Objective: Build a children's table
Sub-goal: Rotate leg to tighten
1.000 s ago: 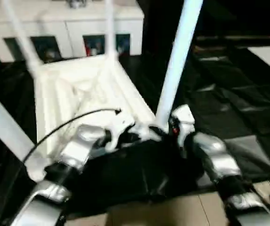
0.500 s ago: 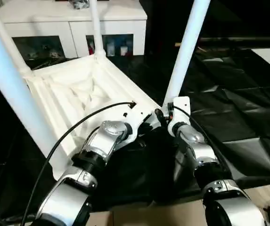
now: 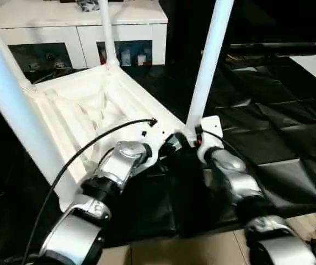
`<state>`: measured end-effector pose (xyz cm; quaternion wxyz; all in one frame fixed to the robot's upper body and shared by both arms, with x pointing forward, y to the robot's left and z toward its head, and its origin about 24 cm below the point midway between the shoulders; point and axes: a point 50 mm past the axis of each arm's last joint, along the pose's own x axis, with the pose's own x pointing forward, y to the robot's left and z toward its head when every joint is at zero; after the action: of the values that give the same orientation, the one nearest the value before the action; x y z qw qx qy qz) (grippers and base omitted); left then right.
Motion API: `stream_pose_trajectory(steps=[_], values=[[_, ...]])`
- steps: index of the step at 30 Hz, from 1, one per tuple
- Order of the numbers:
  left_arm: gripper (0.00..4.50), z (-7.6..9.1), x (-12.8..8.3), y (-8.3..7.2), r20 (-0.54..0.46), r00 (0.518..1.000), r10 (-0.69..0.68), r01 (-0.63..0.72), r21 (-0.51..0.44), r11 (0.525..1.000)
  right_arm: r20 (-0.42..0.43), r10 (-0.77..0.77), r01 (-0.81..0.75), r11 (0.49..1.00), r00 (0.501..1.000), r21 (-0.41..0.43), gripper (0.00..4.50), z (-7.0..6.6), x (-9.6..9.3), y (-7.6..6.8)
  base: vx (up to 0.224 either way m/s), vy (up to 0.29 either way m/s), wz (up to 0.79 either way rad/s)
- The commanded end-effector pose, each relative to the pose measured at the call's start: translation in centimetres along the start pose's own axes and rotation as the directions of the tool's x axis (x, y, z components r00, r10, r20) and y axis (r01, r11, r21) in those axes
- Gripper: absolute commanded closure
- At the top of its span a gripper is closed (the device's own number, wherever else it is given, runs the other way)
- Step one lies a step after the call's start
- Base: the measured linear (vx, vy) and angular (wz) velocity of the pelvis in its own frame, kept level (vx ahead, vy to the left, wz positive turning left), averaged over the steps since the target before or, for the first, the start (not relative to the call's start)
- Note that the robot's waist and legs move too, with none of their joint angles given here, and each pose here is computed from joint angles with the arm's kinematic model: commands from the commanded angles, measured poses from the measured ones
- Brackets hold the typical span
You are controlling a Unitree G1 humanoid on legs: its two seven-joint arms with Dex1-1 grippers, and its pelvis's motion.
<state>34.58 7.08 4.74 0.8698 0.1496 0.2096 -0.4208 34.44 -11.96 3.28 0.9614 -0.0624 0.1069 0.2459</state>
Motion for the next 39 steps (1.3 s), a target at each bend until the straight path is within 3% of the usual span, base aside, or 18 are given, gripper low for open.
stream_pose_trajectory(steps=[1, 3, 7, 13, 22, 26, 28, 31, 39], values=[[4.50, -2.1, -0.3, -0.2, -0.029, 0.999, -0.031, 0.030, -0.033, 0.999, 0.059, 0.113, -0.108, 0.991, 0.992, -0.081, 0.06, 1.3, 0.0, 0.8, 0.000, 0.000, 0.00], [4.50, -2.3, -1.3, -0.2, 0.004, 0.993, -0.118, 0.118, 0.022, 0.993, 0.055, 0.245, -0.236, 0.963, 0.968, -0.131, 0.06, 1.1, -1.5, -0.2, 0.000, 0.000, 0.00], [4.50, -2.1, -2.9, -0.7, 0.059, 0.967, -0.249, 0.245, 0.063, 0.967, 0.052, 0.382, -0.373, 0.919, 0.923, -0.131, 0.06, 1.0, -3.5, -1.1, 0.000, 0.000, 0.00], [4.50, -2.1, -4.7, -1.5, 0.079, 0.924, -0.375, 0.368, 0.090, 0.926, 0.023, 0.426, -0.417, 0.895, 0.905, -0.155, 0.06, 0.6, -4.7, -2.0, 0.000, 0.000, 0.00], [4.50, -2.3, -5.3, -1.6, 0.074, 0.917, -0.391, 0.384, 0.093, 0.919, -0.037, 0.534, -0.534, 0.835, 0.845, -0.134, 0.06, -0.5, -5.7, -1.3, 0.000, 0.000, 0.00], [4.50, -2.1, -5.6, -1.6, 0.073, 0.915, -0.396, 0.389, 0.095, 0.917, -0.031, 0.541, -0.541, 0.834, 0.841, -0.109, 0.22, -0.6, -5.6, -1.3, 0.000, 0.000, 0.00], [4.50, -2.1, -5.5, -1.6, 0.074, 0.915, -0.397, 0.389, 0.095, 0.916, -0.020, 0.536, -0.535, 0.838, 0.844, -0.103, 0.56, -0.5, -5.6, -1.3, 0.000, 0.000, 0.00], [4.50, -2.1, -5.6, -1.6, 0.071, 0.914, -0.399, 0.392, 0.096, 0.915, -0.003, 0.540, -0.537, 0.837, 0.842, -0.102, 0.64, -0.2, -5.6, -1.4, 0.000, 0.000, 0.00], [4.50, -2.1, -5.6, -1.6, 0.062, 0.915, -0.399, 0.392, 0.096, 0.915, 0.001, 0.549, -0.546, 0.831, 0.836, -0.102, 1.45, -0.2, -5.6, -1.1, 0.000, 0.000, 0.00]])
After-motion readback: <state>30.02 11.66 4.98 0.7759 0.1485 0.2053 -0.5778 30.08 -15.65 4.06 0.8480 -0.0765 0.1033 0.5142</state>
